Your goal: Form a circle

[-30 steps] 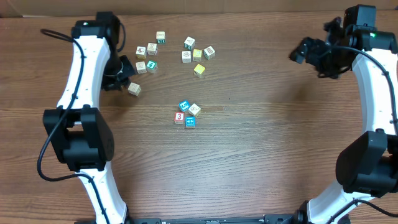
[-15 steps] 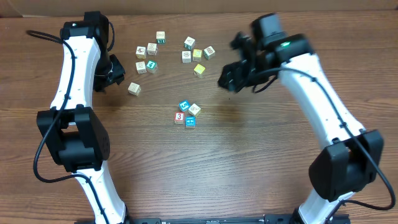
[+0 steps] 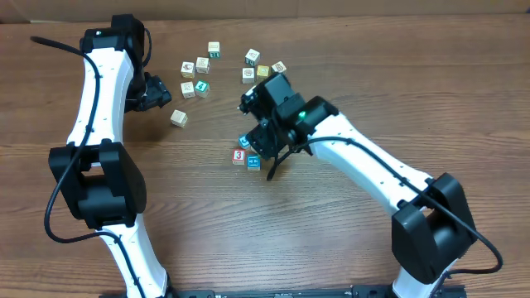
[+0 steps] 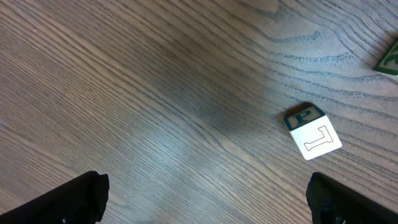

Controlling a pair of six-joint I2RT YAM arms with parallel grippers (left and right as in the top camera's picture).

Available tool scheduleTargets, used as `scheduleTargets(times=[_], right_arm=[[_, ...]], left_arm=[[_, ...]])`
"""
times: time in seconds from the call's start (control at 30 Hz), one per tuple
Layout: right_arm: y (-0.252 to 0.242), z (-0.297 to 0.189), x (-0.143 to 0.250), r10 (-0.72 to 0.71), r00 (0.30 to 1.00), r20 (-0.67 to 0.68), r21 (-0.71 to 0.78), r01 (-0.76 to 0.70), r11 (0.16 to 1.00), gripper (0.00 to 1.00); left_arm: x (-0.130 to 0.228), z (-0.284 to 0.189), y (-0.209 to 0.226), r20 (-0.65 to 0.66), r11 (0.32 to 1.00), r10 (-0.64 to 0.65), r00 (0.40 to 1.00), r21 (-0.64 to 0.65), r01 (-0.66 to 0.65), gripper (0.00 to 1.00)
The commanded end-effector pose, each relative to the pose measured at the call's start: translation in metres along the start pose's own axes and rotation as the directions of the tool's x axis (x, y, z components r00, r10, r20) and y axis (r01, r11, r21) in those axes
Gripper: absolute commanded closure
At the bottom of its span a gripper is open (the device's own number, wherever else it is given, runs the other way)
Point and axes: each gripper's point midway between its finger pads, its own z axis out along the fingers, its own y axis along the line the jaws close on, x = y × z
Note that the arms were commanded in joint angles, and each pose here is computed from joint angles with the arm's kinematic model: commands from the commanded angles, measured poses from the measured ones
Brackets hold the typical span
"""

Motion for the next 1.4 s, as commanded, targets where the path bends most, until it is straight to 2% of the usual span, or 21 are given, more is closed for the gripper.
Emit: scheduleTargets(times=[0.0, 0.23, 0.3, 0.33, 0.37, 0.43, 0.6, 0.7, 0.9, 1.13, 1.37], right_arm=[[0.0, 0.01, 0.005, -0.032, 0.999, 0.007, 0.028, 0.032, 0.999, 0.32], [0.001, 0.026, 0.007, -0.03, 0.998, 0.054, 0.03, 0.028, 0.999, 0.57], [0.001, 0.029, 0.006, -0.005, 0.998, 0.062, 0.03, 0.003, 1.0, 0.69], [0.0, 0.03, 0.005, 0.013, 0.998, 0.067, 0.03, -0.015, 0.999, 0.83], [-0.002, 0.031, 0.004, 0.04, 0.997, 0.072, 0.03, -0.042, 0.999, 0.9], [-0.004, 0.03, -0.001, 0.097, 0.991, 0.09, 0.028, -0.1, 0.995, 0.97], [-0.014, 0.012, -0.024, 0.242, 0.961, 0.131, 0.018, -0.246, 0.969, 0.97], [-0.019, 0.002, -0.033, 0.309, 0.944, 0.112, 0.018, -0.313, 0.949, 0.97], [-0.02, 0.024, -0.026, 0.324, 0.946, -0.009, 0.027, -0.324, 0.946, 0.97], [-0.021, 0.043, -0.027, 0.324, 0.946, -0.006, 0.027, -0.324, 0.946, 0.97], [-0.02, 0.066, -0.012, 0.326, 0.944, -0.058, 0.037, -0.324, 0.945, 0.96]], left_arm=[[-0.006, -0.014, 0.003, 0.046, 1.0, -0.006, 0.999, 0.003, 0.006, 0.0], [-0.006, -0.014, 0.003, 0.047, 1.0, -0.007, 0.999, 0.003, 0.006, 0.01], [-0.006, -0.014, 0.003, 0.046, 1.0, -0.006, 0.999, 0.003, 0.006, 0.01], [-0.006, -0.014, 0.003, 0.047, 1.0, -0.007, 0.999, 0.003, 0.006, 0.01], [-0.006, -0.014, 0.003, 0.047, 1.0, -0.007, 0.999, 0.003, 0.006, 0.0], [-0.006, -0.014, 0.003, 0.047, 1.0, -0.007, 0.999, 0.003, 0.006, 0.0], [-0.006, -0.014, 0.003, 0.047, 1.0, -0.007, 0.999, 0.003, 0.006, 0.01], [-0.006, -0.014, 0.003, 0.046, 1.0, -0.006, 0.999, 0.003, 0.006, 0.01], [-0.006, -0.014, 0.003, 0.047, 1.0, -0.007, 0.999, 0.003, 0.006, 0.0], [-0.006, -0.014, 0.003, 0.047, 1.0, -0.007, 0.999, 0.003, 0.006, 0.01], [-0.006, -0.014, 0.003, 0.047, 1.0, -0.007, 0.999, 0.003, 0.006, 0.0]])
